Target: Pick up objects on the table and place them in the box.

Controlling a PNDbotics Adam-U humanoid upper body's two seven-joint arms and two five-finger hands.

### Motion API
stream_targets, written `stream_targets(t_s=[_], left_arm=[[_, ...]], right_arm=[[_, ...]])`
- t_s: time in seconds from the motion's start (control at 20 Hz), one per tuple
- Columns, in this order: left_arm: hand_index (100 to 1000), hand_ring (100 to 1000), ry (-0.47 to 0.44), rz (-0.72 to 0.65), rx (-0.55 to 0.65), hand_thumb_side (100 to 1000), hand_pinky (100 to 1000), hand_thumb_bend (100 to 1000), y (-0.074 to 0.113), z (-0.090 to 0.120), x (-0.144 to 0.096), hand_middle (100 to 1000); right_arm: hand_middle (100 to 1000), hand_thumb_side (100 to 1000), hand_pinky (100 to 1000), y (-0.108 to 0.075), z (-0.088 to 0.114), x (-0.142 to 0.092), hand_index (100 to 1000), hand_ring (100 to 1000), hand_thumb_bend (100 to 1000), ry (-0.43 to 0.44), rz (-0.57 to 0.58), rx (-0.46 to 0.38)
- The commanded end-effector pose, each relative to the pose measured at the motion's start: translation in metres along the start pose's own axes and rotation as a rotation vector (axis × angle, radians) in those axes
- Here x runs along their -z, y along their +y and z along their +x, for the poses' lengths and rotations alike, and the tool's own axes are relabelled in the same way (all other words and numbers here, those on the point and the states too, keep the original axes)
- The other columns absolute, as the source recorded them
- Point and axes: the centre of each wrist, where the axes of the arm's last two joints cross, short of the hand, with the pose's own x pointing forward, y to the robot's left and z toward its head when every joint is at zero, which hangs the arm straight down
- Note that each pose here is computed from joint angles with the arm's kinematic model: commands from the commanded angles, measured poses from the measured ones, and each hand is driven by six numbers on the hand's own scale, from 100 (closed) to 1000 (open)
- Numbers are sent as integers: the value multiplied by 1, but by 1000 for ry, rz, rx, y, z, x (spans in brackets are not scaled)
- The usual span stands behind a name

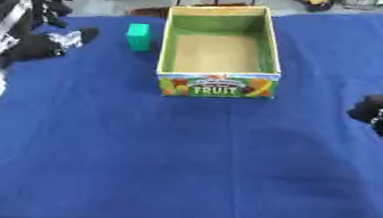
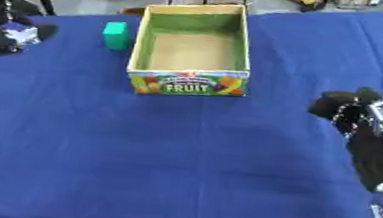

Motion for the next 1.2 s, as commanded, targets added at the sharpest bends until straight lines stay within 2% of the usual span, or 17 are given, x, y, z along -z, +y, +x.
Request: stream_targets(t_s=[0.05,0.15,0.25,0.35,0.4,0.45,0.5,0.8,1.2], left_arm=[[941,811,65,-11,166,352,793,675,41,-1,4,819],[930,803,124,-8,264,348,792,653,68,-8,5,808],[924,795,197,-4,456,341,791,642,91,-31,9,798],[915,785,243,2,633,329,792,640,100,-47,15,785],[908,781,258,7,685,315,792,628,103,-54,17,779],[902,776,270,13,718,345,791,610,106,-59,18,774],[895,771,278,21,738,294,792,605,108,-65,17,768],[880,771,293,69,732,258,789,561,121,-84,7,758],[844,757,208,128,607,264,763,474,128,-88,4,720]], right_arm=[[619,951,813,-4,8,4,719,685,100,-17,24,-39],[619,956,813,-3,10,7,719,685,100,-24,38,-41],[618,961,813,-1,11,9,719,685,100,-29,53,-44],[619,966,814,-2,12,10,720,685,100,-29,56,-52],[618,969,814,-2,13,10,719,686,100,-29,58,-58],[618,972,814,-2,13,11,719,686,100,-30,60,-63],[618,976,814,-2,14,11,719,686,100,-31,61,-67],[618,994,814,-4,20,14,718,686,100,-45,64,-100],[618,1000,815,-3,24,16,718,686,100,-64,53,-117]])
